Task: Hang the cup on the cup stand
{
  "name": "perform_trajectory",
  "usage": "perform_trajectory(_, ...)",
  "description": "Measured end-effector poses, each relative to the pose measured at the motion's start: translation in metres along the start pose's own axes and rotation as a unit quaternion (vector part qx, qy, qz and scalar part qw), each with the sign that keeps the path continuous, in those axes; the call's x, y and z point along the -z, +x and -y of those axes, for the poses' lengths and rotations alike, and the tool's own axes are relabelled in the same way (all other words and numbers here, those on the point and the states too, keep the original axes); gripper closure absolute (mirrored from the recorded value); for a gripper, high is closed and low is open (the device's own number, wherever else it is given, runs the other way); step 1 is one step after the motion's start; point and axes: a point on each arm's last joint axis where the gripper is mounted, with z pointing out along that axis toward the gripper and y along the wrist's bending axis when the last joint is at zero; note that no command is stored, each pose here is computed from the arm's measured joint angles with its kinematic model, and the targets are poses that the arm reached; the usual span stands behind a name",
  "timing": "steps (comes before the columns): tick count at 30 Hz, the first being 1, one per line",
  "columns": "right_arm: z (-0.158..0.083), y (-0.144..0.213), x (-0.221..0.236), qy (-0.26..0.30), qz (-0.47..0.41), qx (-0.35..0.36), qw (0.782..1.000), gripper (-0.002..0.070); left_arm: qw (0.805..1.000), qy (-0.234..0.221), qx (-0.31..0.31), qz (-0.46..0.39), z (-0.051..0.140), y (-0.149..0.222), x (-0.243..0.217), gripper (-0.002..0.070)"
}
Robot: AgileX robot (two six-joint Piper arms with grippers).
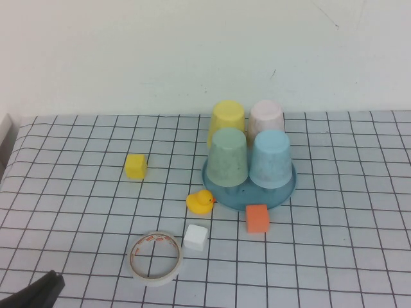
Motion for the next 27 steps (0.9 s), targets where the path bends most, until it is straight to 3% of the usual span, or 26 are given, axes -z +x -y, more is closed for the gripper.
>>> perform_trajectory(6, -0.022, 0.004, 0.054, 0.016, 0.073, 0.024, 0.997, 0.0668, 1.0, 0.021, -0.002, -0.023, 0.004, 0.004, 0.0, 0.0675)
perform_trajectory(12, -0.034, 0.025, 0.079, 0.014, 0.098, 0.035, 0.994, 0.0668, 0.998, 0.042, -0.004, -0.046, 0.008, 0.008, 0.001, 0.0675)
perform_trajectory(23, -0.031, 0.071, 0.08, 0.021, 0.056, 0.01, 0.998, 0.0668, 0.994, 0.076, -0.005, -0.082, 0.014, 0.015, 0.002, 0.0676)
perform_trajectory(27, -0.021, 0.095, 0.079, 0.062, 0.021, -0.007, 0.998, 0.067, 0.991, 0.089, -0.005, -0.097, 0.016, 0.017, 0.003, 0.0676)
